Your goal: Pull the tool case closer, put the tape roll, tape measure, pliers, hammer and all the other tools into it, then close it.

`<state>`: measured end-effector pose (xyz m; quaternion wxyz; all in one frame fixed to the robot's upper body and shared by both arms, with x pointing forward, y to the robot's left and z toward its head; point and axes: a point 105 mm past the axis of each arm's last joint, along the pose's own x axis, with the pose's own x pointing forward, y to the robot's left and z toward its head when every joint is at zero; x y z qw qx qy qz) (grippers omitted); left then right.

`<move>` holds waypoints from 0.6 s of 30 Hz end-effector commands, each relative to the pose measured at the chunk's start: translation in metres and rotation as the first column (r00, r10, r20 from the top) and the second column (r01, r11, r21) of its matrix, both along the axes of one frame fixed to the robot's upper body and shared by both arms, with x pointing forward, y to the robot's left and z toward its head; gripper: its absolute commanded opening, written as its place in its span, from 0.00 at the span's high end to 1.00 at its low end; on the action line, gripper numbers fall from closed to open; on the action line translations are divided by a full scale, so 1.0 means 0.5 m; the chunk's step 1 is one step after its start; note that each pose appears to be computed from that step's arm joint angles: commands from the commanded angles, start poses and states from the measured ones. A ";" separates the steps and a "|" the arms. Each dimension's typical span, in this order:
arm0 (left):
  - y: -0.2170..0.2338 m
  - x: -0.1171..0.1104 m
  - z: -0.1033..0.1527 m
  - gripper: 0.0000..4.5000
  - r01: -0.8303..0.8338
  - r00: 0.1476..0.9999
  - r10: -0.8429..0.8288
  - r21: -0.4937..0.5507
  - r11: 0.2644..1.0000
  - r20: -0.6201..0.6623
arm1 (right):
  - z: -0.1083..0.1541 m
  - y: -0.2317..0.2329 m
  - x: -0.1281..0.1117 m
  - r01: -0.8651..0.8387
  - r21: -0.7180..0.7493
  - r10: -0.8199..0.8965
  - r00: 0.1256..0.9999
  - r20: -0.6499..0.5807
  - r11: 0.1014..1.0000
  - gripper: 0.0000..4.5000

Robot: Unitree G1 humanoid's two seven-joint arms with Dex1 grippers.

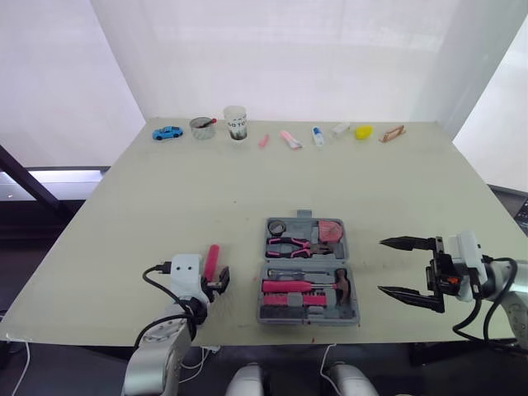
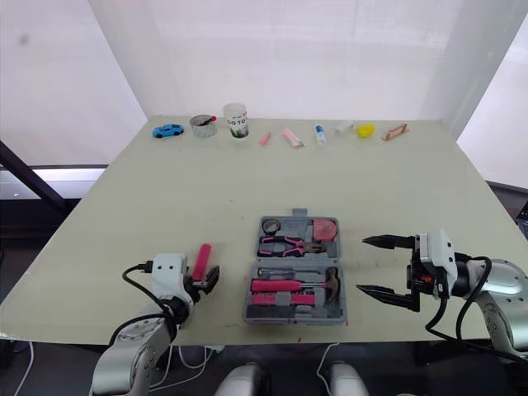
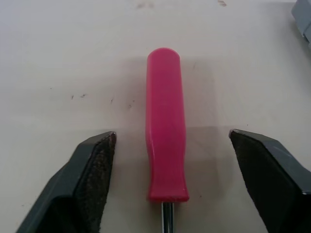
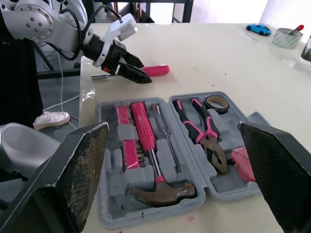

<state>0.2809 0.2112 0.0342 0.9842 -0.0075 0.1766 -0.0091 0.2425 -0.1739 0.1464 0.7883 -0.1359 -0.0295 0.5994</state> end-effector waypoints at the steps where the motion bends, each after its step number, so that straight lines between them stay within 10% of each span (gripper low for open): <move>1: 0.003 0.004 0.037 0.02 -0.002 0.997 0.002 0.001 1.000 0.082 | 0.012 0.004 -0.005 -0.006 0.010 0.005 0.999 0.035 1.000 0.00; 14: 0.003 0.025 0.144 0.02 0.375 0.903 -0.393 0.130 0.918 0.172 | 0.010 0.005 -0.004 0.014 0.024 -0.015 0.999 0.034 1.000 0.00; 18: -0.002 0.023 0.166 0.02 0.628 0.742 -0.669 0.310 0.714 0.040 | 0.007 0.009 -0.004 0.016 0.036 -0.017 0.999 0.031 0.999 0.00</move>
